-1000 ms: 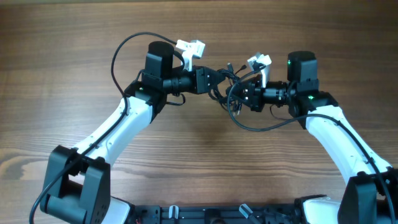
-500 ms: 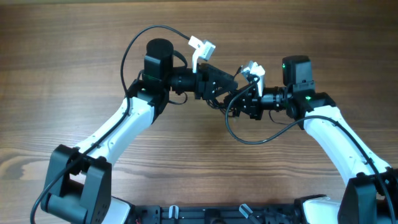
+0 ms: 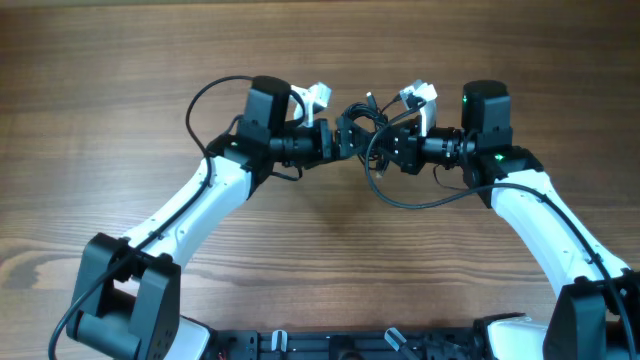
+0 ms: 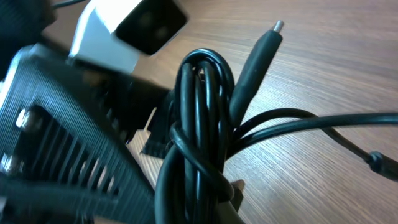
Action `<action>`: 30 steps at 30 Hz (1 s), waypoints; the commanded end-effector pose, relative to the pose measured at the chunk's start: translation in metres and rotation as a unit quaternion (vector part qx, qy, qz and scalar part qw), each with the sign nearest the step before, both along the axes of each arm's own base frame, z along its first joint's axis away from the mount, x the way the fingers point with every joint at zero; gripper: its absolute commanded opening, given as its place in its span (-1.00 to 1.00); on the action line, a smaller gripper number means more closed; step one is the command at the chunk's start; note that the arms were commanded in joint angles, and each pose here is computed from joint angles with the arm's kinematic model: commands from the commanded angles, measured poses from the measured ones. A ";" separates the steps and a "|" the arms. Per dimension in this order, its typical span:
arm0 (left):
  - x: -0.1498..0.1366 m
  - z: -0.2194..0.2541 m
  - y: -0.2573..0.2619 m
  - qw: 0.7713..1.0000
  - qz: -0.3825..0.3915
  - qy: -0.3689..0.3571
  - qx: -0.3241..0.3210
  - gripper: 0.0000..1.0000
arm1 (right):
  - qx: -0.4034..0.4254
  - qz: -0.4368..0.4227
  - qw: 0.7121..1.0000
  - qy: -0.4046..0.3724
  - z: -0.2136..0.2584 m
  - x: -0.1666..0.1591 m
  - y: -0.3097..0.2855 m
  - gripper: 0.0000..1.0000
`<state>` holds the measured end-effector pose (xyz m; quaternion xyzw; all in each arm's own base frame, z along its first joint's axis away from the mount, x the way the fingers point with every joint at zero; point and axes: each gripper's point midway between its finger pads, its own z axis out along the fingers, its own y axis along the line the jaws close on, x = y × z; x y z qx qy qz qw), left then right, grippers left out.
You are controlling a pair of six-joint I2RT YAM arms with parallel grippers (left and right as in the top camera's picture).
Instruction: Untangle cables
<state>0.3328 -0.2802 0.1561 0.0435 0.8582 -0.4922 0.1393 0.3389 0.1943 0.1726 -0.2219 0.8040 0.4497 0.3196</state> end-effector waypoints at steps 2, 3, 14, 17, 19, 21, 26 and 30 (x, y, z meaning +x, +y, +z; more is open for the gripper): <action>0.011 -0.006 0.005 0.998 0.019 -0.042 0.039 0.52 | 0.007 -0.039 0.998 0.039 0.000 0.006 -0.004 -0.88; 0.019 -0.010 0.010 0.996 0.044 -0.047 0.057 0.40 | 0.007 -0.036 0.998 0.042 -0.001 0.004 -0.004 -0.88; 0.048 -0.002 0.021 0.989 0.121 -0.063 0.058 -0.92 | -0.039 -0.046 0.998 0.024 -0.015 0.007 -0.014 0.35; 0.051 0.002 0.030 0.985 0.069 -0.139 0.076 -0.92 | -0.059 -0.129 0.989 0.042 -0.019 0.025 -0.050 0.78; 0.046 0.012 0.027 0.979 0.016 -0.191 0.067 -0.92 | -0.044 -0.146 0.988 0.031 -0.007 0.030 -0.068 0.79; 0.040 0.020 0.022 0.970 -0.031 -0.235 0.049 -0.92 | -0.013 -0.156 0.987 0.021 0.008 0.032 -0.089 0.79; 0.029 0.027 0.016 0.948 -0.097 -0.302 0.039 -0.92 | 0.089 -0.019 0.995 -0.047 0.050 0.002 -0.078 0.70; 0.024 0.032 0.018 0.937 -0.125 -0.326 0.021 -0.92 | 0.095 0.015 0.994 -0.060 0.053 -0.007 -0.063 0.37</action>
